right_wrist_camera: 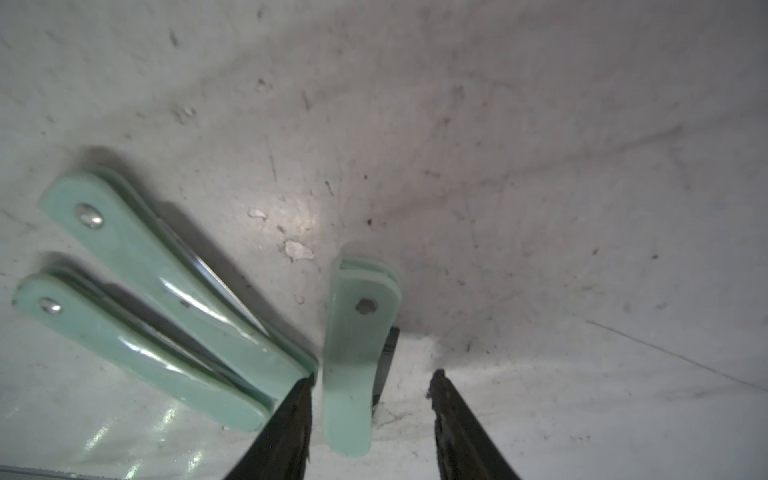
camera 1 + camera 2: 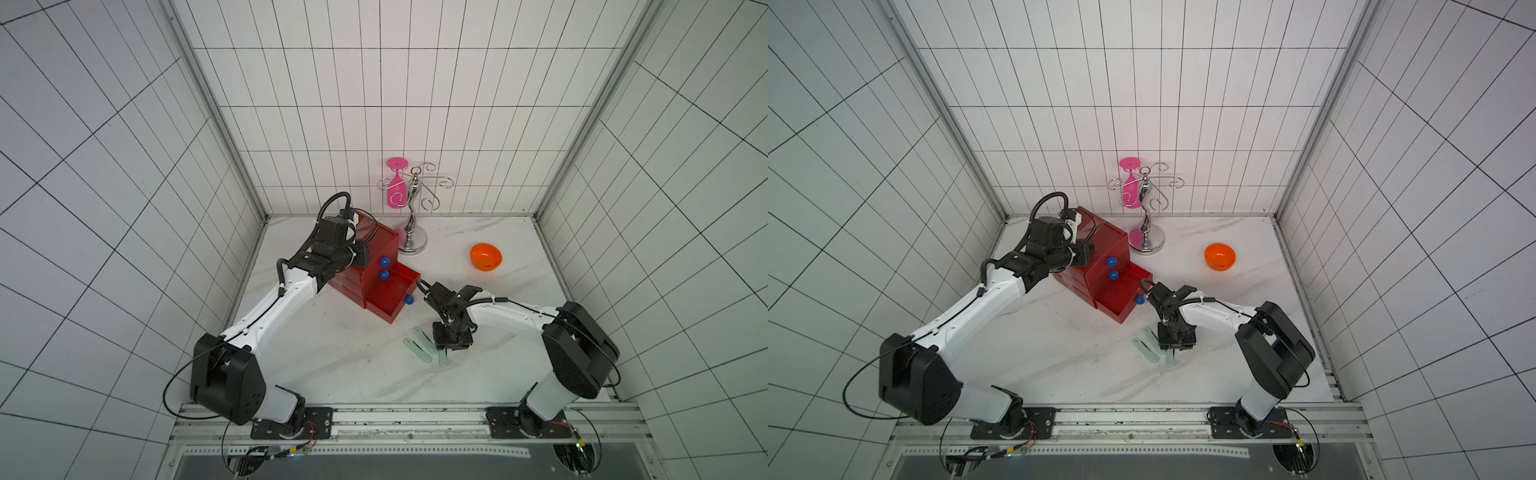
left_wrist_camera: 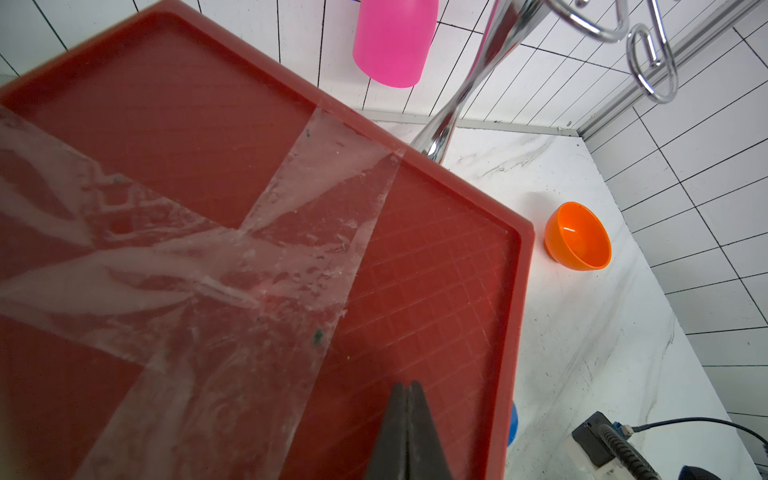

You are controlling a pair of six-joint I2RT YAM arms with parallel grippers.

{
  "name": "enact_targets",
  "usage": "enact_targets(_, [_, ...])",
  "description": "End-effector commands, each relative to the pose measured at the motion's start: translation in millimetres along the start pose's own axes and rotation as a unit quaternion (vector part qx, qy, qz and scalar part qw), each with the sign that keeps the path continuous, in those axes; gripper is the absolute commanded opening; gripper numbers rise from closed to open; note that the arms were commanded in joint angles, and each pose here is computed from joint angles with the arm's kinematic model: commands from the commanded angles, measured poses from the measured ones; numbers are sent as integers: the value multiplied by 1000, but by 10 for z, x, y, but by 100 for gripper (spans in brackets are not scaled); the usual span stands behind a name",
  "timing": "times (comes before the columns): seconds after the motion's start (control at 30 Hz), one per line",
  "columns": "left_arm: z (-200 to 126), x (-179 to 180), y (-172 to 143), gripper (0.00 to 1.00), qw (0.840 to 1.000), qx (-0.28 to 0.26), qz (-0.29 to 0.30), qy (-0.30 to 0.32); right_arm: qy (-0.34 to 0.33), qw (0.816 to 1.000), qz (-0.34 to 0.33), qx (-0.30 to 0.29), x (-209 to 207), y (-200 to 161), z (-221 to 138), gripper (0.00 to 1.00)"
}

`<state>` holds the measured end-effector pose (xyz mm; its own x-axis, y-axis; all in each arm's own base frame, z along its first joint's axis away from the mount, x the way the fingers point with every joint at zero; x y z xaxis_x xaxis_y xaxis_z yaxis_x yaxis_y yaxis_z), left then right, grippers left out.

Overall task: Place the fruit knives into the drawer by color
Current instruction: Pick up the fruit knife from the center of the board.

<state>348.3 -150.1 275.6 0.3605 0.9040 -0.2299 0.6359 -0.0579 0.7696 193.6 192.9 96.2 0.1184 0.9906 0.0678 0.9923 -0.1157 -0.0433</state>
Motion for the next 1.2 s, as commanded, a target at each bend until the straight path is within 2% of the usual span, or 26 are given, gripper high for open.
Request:
enact_targets(0.0, [131,315,-820,0,979,189,-36,71,3,1000,7,1,58,14,2,48])
enact_targets(0.2, [137,314,-826,0,979,190,-36,69,-9,1000,13,4,-9,-19,75,43])
enact_targets(0.63, [143,309,-827,0,979,190,-37,66,-24,999,21,7,-102,-67,144,40])
enact_targets(0.83, [135,307,-822,0,979,189,-37,66,-25,999,23,8,-125,-79,146,36])
enact_targets(1.17, [128,304,-813,0,979,187,-36,66,-41,999,30,16,-212,-91,212,35])
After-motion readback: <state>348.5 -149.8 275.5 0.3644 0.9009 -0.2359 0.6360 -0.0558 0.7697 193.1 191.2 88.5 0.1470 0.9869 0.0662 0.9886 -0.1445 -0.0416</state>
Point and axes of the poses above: each gripper's point midway between its finger pads, its own z axis out along the fingers, its own x axis along the line the jaws close on, y = z × x, the point moved 7 cm from there along -z, back along the fingers, and after that the axes turned 10 degrees about z, right-handed, at the moved point
